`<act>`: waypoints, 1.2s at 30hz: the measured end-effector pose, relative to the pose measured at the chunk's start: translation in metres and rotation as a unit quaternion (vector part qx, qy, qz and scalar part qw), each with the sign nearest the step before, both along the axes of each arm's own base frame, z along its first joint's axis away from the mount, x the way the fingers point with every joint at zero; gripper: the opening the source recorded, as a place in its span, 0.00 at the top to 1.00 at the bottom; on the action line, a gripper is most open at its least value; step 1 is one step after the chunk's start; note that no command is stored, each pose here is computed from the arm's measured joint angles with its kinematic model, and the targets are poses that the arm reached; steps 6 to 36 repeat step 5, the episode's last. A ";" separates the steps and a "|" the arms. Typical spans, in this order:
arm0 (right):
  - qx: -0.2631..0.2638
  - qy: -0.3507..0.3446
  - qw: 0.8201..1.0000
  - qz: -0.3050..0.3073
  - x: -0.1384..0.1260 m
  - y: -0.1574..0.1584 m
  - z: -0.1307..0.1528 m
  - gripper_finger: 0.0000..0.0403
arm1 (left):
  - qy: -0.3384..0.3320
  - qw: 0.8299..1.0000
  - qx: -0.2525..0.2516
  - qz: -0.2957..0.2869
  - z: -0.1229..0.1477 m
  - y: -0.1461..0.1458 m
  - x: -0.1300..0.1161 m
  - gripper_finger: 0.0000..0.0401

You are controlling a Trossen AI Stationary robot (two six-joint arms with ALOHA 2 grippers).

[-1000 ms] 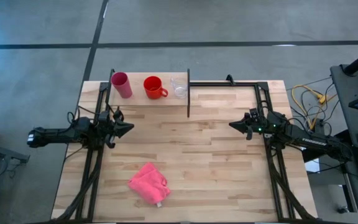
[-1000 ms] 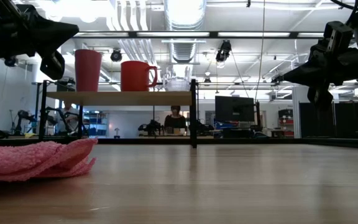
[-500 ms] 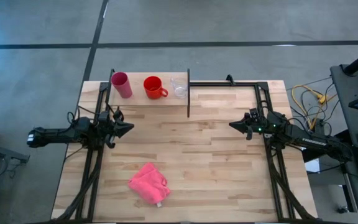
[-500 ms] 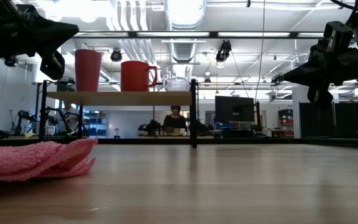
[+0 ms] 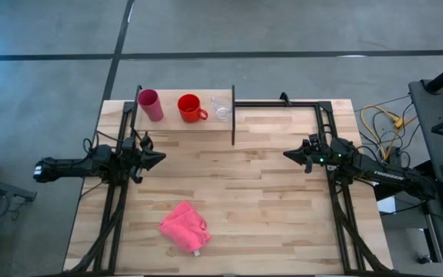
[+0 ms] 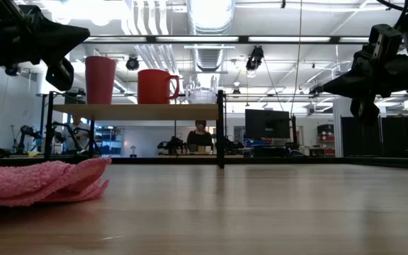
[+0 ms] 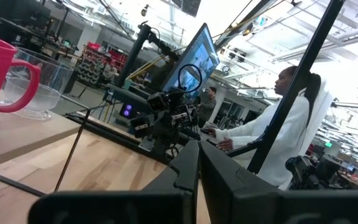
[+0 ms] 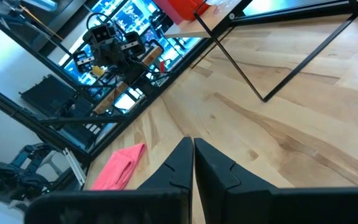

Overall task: Stack small to large cups/mugs on shelf
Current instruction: Return to Home Position

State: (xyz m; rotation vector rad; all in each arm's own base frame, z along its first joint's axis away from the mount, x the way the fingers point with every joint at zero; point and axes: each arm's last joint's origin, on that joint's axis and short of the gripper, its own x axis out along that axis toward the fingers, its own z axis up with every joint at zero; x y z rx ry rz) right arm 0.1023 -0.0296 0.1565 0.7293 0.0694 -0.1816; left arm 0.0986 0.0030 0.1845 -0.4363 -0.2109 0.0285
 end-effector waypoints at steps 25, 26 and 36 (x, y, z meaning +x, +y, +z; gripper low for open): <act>0.000 0.000 1.000 0.000 0.000 0.000 0.000 0.98 | 0.000 1.000 0.000 0.000 0.000 0.000 0.000 1.00; 0.000 0.000 1.000 0.000 0.000 0.000 0.000 0.98 | 0.000 1.000 0.000 0.000 0.000 0.000 0.000 1.00; 0.000 0.000 1.000 0.000 0.000 0.000 0.000 0.98 | 0.000 1.000 0.000 0.000 0.000 0.000 0.000 1.00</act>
